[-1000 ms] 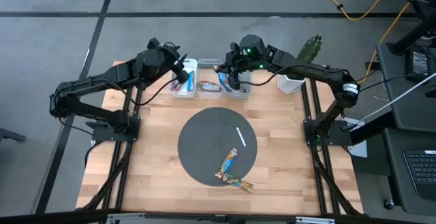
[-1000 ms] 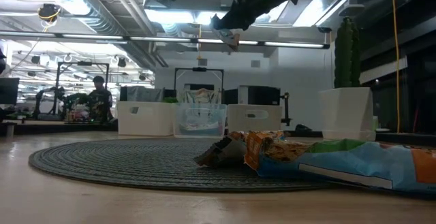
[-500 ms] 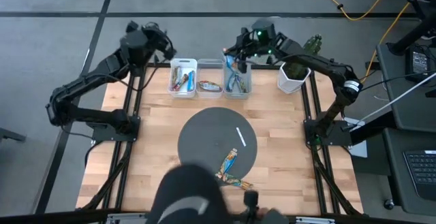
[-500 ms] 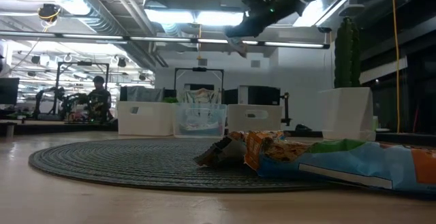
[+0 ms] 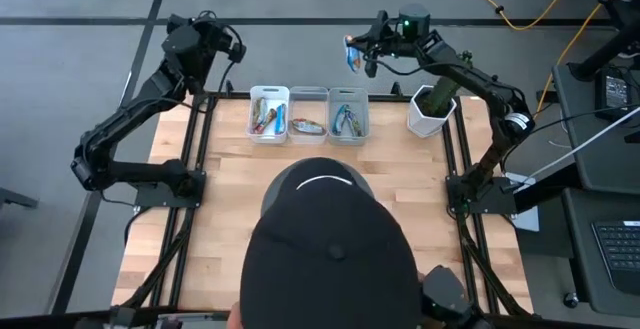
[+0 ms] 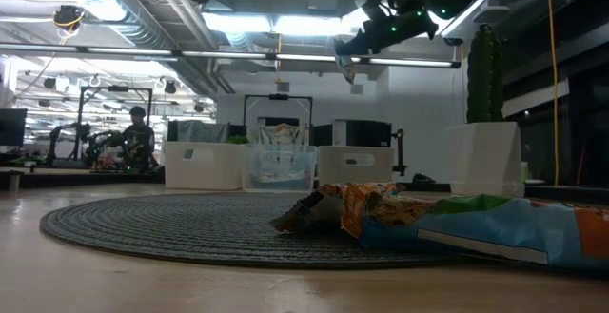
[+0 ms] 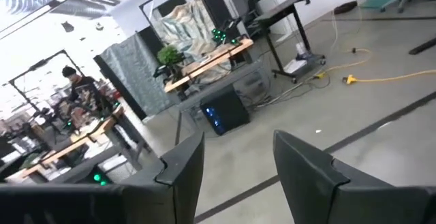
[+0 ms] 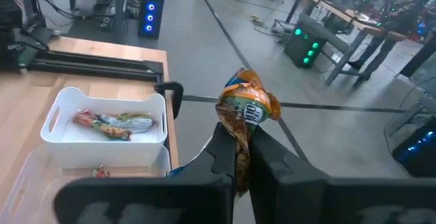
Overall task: Pick and place Granola Bars by type
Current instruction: Put the yellow granola bar into the transparent bin
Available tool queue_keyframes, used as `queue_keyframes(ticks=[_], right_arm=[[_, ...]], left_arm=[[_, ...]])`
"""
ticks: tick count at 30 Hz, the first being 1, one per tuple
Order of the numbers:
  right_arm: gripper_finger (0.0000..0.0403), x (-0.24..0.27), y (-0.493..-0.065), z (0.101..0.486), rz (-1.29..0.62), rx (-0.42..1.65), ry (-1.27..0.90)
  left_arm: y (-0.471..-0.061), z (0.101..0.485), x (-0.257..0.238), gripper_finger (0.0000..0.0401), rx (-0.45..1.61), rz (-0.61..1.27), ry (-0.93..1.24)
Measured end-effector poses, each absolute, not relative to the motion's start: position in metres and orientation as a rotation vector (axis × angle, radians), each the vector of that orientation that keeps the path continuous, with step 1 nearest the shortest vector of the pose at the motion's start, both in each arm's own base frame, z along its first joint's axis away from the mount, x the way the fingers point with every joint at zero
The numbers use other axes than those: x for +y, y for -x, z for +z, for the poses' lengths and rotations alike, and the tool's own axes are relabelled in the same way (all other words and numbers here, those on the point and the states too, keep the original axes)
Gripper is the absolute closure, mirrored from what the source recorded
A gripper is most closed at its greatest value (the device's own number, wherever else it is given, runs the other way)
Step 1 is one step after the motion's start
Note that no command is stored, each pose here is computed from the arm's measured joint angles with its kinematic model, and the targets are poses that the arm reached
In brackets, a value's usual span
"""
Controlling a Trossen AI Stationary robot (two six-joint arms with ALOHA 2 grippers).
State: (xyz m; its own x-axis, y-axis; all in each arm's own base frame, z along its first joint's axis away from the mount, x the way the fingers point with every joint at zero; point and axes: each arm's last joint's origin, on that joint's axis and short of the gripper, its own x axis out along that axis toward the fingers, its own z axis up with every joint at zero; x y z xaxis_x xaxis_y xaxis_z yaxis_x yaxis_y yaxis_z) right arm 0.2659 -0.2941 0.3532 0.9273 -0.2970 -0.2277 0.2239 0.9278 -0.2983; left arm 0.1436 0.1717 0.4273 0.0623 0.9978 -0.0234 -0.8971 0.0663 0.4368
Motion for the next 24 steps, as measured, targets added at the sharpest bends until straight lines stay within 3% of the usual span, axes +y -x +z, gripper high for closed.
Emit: queue_keyframes(ticks=[12, 24], right_arm=[[0.0374, -0.293, -0.27, 0.351, -0.254, 0.271, 0.262], [0.037, -0.256, -0.304, 0.347, -0.125, 0.288, 0.227]], left_arm=[[-0.151, 0.42, 0.187, 0.0232, 0.363, 1.41, -0.346], [-0.154, 0.429, 0.168, 0.0232, 0.303, 1.358, -0.36]])
